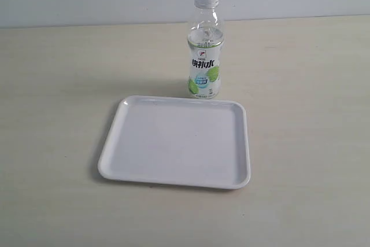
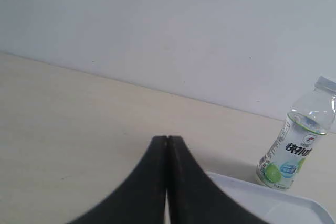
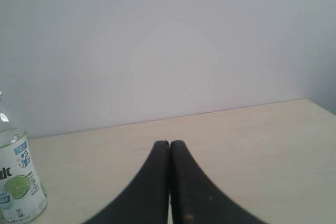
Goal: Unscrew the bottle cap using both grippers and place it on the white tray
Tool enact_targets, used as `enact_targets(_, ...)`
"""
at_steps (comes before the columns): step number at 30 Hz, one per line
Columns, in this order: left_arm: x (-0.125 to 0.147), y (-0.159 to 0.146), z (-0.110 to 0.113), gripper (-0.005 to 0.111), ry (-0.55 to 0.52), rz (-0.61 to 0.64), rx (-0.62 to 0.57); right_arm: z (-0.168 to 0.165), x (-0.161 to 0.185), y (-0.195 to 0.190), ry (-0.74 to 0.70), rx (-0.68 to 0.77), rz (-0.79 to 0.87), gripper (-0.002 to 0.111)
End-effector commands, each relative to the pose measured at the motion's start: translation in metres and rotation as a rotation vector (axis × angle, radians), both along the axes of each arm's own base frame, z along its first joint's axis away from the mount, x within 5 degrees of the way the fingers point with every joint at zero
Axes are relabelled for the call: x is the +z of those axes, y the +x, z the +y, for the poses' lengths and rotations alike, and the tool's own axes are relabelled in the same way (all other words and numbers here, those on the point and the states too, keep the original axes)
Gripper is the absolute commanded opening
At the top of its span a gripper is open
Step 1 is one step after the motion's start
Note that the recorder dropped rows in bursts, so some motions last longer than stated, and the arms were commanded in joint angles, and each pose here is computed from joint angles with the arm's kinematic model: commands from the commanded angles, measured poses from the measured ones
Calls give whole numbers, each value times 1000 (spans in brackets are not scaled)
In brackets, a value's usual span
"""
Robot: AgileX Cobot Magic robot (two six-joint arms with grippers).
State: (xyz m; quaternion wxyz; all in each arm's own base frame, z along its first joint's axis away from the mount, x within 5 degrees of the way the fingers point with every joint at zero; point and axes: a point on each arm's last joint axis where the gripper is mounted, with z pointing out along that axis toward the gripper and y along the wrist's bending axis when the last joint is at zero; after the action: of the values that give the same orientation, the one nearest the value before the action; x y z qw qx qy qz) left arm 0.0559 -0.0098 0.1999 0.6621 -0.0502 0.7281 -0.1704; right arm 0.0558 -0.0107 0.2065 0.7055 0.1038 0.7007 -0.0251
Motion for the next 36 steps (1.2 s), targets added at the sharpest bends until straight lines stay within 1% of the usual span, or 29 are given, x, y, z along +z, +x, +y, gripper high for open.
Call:
enact_targets(1,0,0,0,1,-5,-3,1,0,3,0,-13,2,-44,0)
enact_targets(2,0,0,0,1,-5,-3,1,1,4,0,19,6,-69,0)
enact_targets(3,0,0,0,1,-7,-3,1,1,5,0,86,10,-86,0)
enact_targets(6,0,0,0,1,-23,-2,1,1,5,0,359,21,-134,0)
enact_targets(7,0,0,0,1,-27,-3,1,1,5,0,421,24,-144,0)
enact_targets(8,0,0,0,1,-27,-3,1,1,5,0,446,25,-149,0)
enact_targets(10,0,0,0,1,-32,-2,1,1,7,-1,436,28,-178,0)
enact_targets(12,0,0,0,1,-34,-2,1,0,18,-2,417,42,-291,0)
enact_targets(15,0,0,0,1,-41,0,2,0,20,-3,436,47,-316,0)
enact_targets(17,0,0,0,1,-41,0,2,0,24,-4,440,59,-366,0)
enact_targets(18,0,0,0,1,-41,0,2,1,28,-5,372,71,-394,0)
enact_targets(20,0,0,0,1,-41,0,2,3,26,-4,256,77,-358,0)
enact_targets(23,0,0,0,1,-43,0,2,6,29,-5,190,94,-378,0)
enact_targets(25,0,0,0,1,-43,0,2,6,25,0,135,90,-309,0)
enact_targets(28,0,0,0,1,-43,-2,2,3,13,10,140,59,-143,0)
enact_targets(32,1,0,0,1,-44,-7,1,5,10,29,132,106,-47,0)
enact_targets(36,1,0,0,1,-44,-5,1,-1,40,69,133,115,88,0)
